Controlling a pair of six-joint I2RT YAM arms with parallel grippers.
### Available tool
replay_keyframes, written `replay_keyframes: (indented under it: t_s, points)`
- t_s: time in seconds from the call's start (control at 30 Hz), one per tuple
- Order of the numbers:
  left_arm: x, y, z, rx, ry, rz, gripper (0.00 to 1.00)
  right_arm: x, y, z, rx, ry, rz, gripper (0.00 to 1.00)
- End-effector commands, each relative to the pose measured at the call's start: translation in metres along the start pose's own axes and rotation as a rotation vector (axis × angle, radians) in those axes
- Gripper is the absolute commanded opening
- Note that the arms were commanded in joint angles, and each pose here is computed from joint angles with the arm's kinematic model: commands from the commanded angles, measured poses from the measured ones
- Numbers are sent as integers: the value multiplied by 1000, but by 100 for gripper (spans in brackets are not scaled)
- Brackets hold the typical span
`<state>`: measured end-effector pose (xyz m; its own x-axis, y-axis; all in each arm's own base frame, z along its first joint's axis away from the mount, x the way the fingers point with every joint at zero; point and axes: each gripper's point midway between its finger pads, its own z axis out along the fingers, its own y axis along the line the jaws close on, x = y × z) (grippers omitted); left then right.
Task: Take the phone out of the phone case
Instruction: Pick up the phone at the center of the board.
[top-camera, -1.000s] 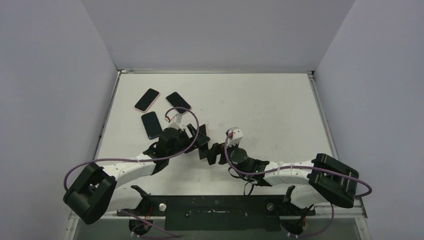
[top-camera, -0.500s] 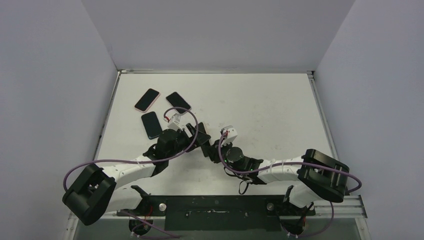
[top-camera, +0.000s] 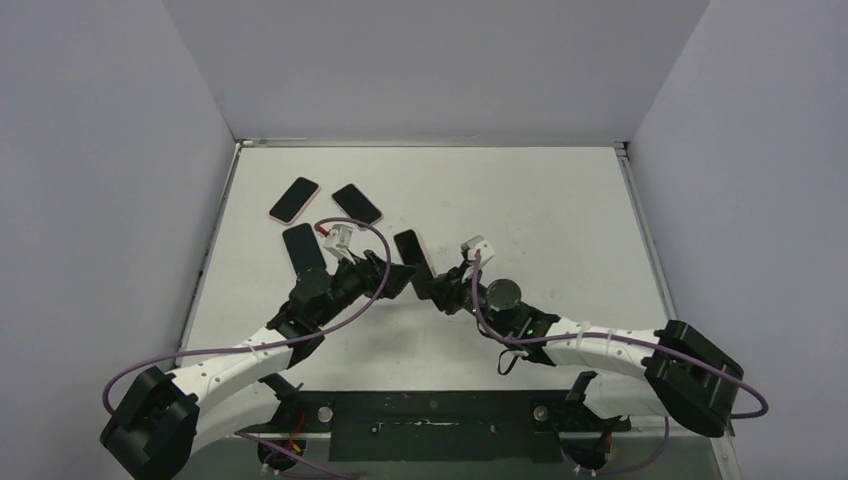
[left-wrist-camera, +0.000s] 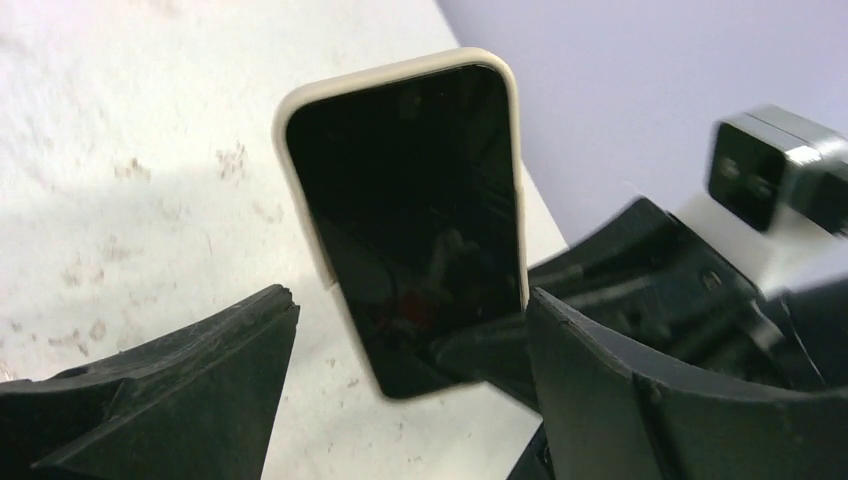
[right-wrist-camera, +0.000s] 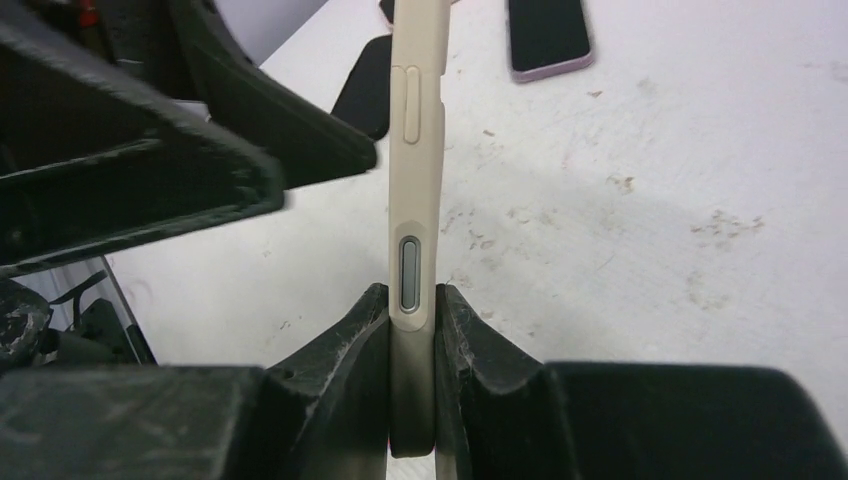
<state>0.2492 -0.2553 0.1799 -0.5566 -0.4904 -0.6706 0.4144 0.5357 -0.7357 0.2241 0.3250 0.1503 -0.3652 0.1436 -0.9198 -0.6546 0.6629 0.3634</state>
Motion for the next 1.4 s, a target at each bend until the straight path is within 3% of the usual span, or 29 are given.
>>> replay_keyframes:
  t_s: [0.0, 0.2, 0.47, 0.87, 1.37]
  points:
    - [-37, -42, -14, 196, -141, 233, 84, -49, 1, -21, -143, -111, -7, 0]
    - [-39, -75, -23, 362, -132, 298, 85, -76, 6, -47, -288, -129, -40, 0]
    - [-41, -105, -22, 516, -99, 248, 85, -97, 17, -72, -502, -116, -51, 0]
    - [-51, -123, -19, 599, -123, 148, 80, -123, 42, -92, -682, -166, -10, 0]
    - [-49, -149, -29, 765, -90, 108, 48, -117, 51, -86, -754, -139, 56, 0]
